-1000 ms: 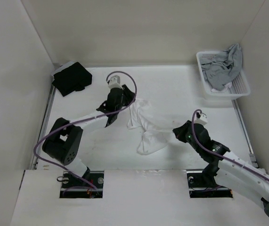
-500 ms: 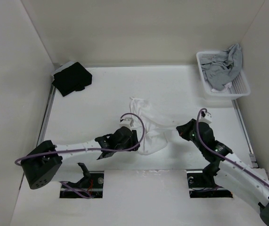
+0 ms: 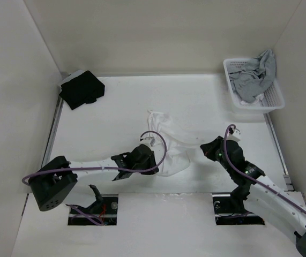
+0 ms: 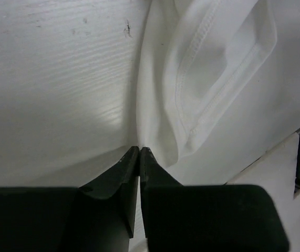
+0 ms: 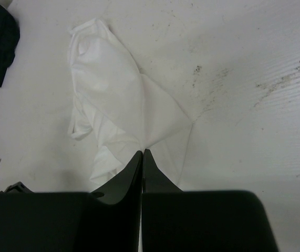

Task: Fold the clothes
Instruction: Flatten the tank top out

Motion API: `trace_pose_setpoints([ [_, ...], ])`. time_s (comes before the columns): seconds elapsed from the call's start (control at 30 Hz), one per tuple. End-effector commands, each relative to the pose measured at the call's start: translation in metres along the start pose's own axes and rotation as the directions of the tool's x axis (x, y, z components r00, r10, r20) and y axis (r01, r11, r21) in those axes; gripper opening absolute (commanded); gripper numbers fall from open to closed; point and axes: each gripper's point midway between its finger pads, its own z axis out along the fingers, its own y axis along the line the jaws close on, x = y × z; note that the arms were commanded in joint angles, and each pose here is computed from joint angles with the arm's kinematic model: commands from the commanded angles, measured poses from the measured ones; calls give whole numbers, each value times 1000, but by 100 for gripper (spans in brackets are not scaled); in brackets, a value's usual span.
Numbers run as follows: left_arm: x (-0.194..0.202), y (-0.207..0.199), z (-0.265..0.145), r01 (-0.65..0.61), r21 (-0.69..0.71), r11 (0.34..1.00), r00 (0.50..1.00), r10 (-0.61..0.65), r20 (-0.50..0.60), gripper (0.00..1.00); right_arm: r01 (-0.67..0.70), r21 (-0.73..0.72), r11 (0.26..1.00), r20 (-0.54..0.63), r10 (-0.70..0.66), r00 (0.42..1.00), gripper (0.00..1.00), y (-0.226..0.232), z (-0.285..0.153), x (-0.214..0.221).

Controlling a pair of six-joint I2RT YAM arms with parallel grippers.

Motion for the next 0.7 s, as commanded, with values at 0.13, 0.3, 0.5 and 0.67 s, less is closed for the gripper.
trace_pose_setpoints([
  [0.13, -174, -46, -86, 90, 135, 987, 891, -141, 431, 1, 44, -155, 987, 129, -24, 991, 0, 81, -19, -69],
  [0.3, -303, -32, -168, 175, 147, 974, 683, -227, 694, 1, 99, -264, 959, 255, -29, 967, 0, 158, -34, -140],
  [0.5, -386, -43, -230, 178, 209, 962, 536, -273, 799, 2, 167, -353, 921, 377, -23, 926, 0, 238, -51, -219],
  [0.67, -383, -43, -288, 161, 224, 961, 415, -272, 868, 2, 247, -402, 882, 508, -10, 861, 0, 254, -123, -249],
])
